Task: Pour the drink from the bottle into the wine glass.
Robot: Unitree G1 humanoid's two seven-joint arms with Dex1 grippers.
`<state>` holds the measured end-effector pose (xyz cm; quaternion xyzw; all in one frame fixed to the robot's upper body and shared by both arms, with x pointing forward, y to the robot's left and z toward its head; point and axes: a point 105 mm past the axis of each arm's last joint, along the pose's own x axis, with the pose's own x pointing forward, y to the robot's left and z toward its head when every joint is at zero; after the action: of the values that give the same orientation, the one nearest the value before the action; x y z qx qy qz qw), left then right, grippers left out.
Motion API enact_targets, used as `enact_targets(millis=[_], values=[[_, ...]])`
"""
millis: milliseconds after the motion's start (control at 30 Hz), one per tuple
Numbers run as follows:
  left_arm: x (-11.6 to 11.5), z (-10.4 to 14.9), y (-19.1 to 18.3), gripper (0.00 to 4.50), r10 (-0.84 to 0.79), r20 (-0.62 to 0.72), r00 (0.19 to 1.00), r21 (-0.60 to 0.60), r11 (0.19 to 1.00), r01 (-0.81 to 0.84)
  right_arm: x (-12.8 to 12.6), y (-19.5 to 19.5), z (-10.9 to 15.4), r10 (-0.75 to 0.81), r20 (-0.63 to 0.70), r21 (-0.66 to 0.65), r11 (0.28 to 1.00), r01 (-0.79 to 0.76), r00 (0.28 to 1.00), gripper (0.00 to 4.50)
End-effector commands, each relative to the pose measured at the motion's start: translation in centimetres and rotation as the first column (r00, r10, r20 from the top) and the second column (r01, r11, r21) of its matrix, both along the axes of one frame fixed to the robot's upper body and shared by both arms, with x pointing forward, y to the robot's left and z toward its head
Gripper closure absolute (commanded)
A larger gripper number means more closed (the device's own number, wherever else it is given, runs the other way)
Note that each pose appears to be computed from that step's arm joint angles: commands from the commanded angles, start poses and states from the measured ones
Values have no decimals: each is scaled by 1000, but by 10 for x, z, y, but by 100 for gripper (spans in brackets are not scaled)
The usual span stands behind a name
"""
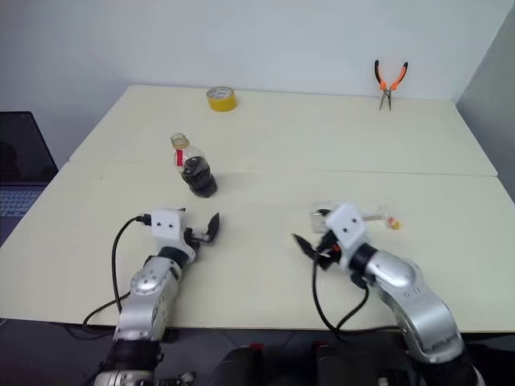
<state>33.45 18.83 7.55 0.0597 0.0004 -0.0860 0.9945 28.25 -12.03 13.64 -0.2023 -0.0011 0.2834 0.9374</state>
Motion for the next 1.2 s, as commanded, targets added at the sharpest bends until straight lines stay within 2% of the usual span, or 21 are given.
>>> enact_targets(millis=[33, 133, 267, 333, 400, 567, 700, 967, 1200], values=[[-9, 29, -52, 2, -256, 73, 964, 36, 966, 254, 2, -27, 20, -120, 272, -153, 974, 166, 955, 46], [-18, 38, -80, 2, -435, 65, 898, 45, 900, 433, 5, -46, 7, -131, 402, -367, 884, 290, 906, 46], [-21, 48, -95, 2, -539, 47, 841, 19, 842, 538, 11, -61, 0, -99, 494, -500, 781, 375, 864, 46], [-19, 59, -103, 2, -608, 47, 792, 25, 794, 608, 19, -66, -1, -44, 561, -588, 682, 435, 827, 46], [-20, 68, -110, 2, -671, 44, 740, 23, 741, 671, 30, -67, -7, 3, 574, -646, 616, 451, 819, 46], [-24, 74, -118, 2, -728, 37, 684, 25, 685, 728, 49, -68, -16, 25, 581, -678, 567, 467, 813, 46], [-24, 75, -122, 2, -736, 42, 676, 25, 677, 736, 57, -73, -33, 49, 530, -733, 529, 428, 847, 46], [-26, 74, -123, 2, -741, 41, 670, 21, 671, 741, 52, -64, -42, 86, 489, -751, 549, 368, 868, 46], [-26, 73, -124, 2, -747, 38, 664, 22, 665, 747, 82, -59, -47, 77, 483, -770, 512, 382, 872, 46]])
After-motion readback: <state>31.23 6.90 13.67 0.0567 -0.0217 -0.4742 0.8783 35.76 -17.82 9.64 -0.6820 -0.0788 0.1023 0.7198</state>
